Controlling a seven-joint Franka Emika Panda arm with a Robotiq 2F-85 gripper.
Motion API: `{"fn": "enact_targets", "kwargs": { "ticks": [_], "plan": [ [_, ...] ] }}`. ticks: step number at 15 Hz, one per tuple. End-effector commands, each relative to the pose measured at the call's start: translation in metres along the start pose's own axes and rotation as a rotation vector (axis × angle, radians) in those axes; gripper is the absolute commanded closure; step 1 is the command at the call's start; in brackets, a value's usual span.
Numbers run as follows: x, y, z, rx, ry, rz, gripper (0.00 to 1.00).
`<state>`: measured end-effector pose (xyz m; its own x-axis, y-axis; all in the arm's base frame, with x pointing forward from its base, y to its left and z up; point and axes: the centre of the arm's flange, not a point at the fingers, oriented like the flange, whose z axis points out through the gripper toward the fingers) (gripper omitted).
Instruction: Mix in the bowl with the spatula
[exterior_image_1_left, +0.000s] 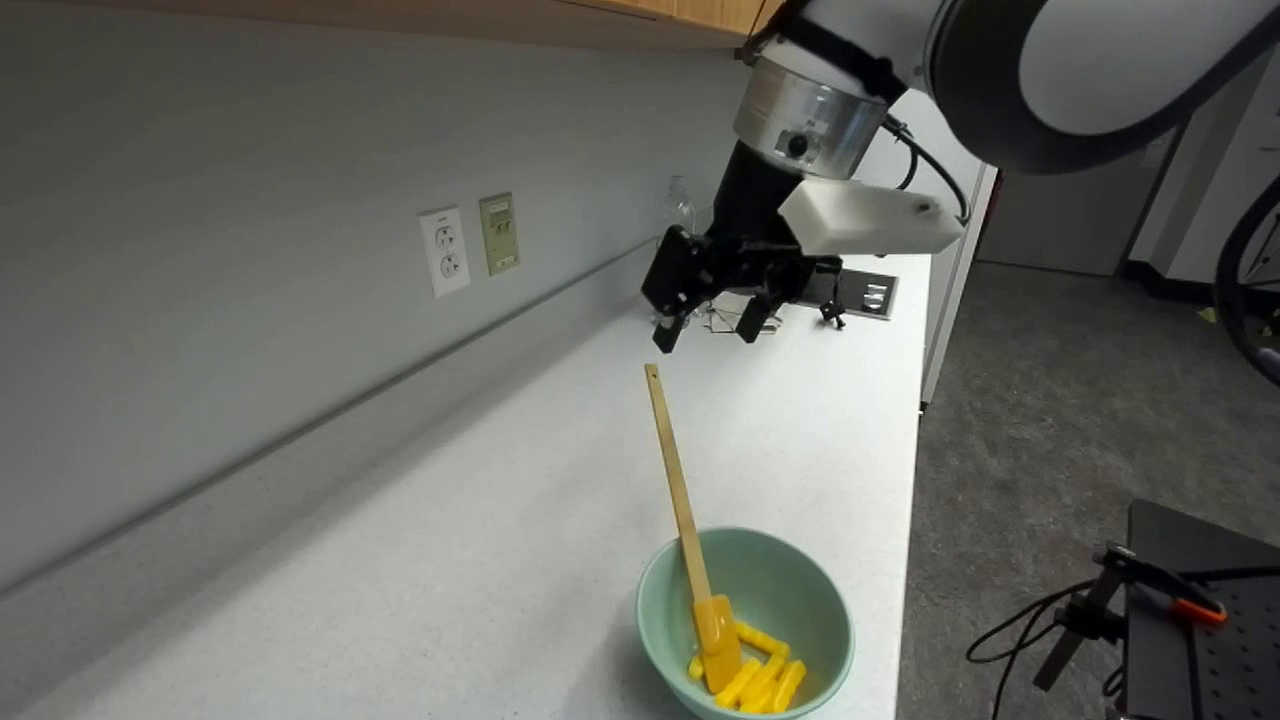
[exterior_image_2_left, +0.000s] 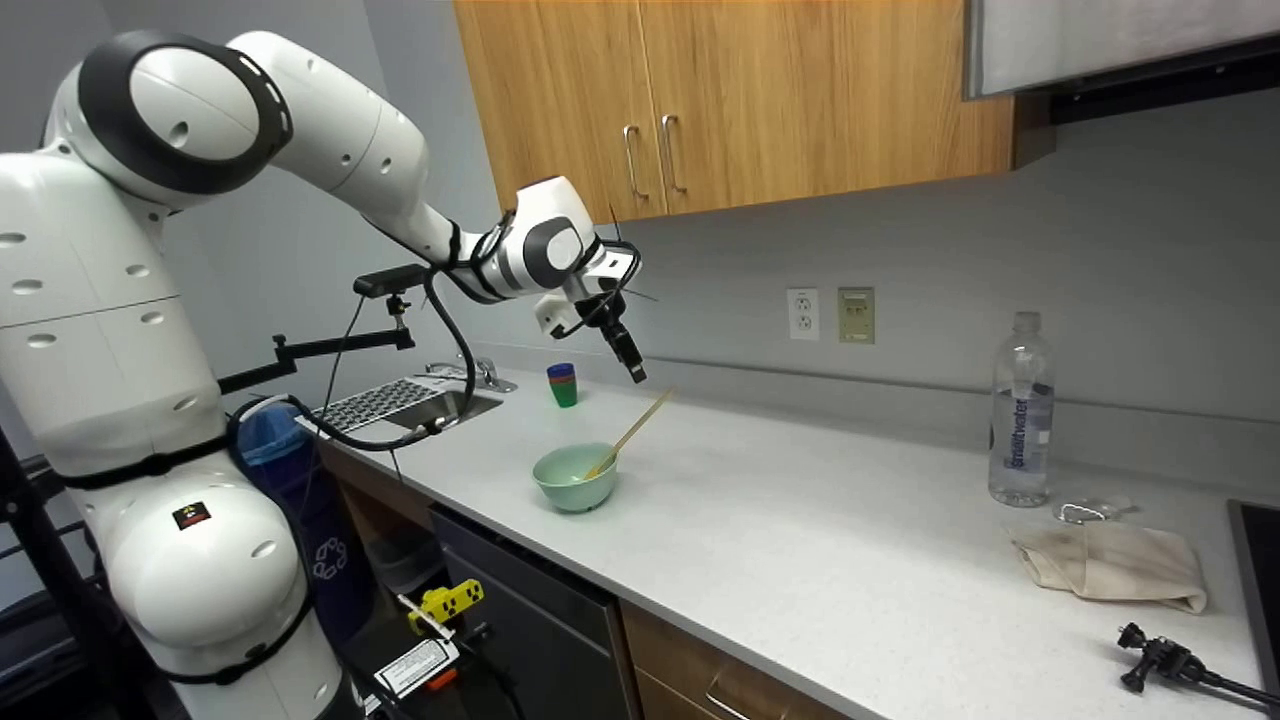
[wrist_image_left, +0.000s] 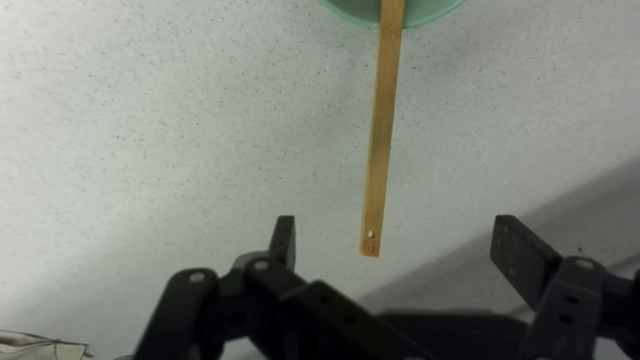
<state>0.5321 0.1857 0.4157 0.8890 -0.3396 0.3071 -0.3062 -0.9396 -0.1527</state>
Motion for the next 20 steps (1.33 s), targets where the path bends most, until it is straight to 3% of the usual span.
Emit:
{"fn": "enact_targets", "kwargs": {
  "ticks": [1, 9, 20],
  "plan": [
    [-0.014, 0.012, -0.042, 0.017, 0.010, -0.035, 0.00],
    [-0.033, 0.009, -0.086, 0.097, 0.058, -0.055, 0.00],
    [-0.031, 0.001, -0.079, 0.085, 0.058, -0.047, 0.00]
  ]
}}
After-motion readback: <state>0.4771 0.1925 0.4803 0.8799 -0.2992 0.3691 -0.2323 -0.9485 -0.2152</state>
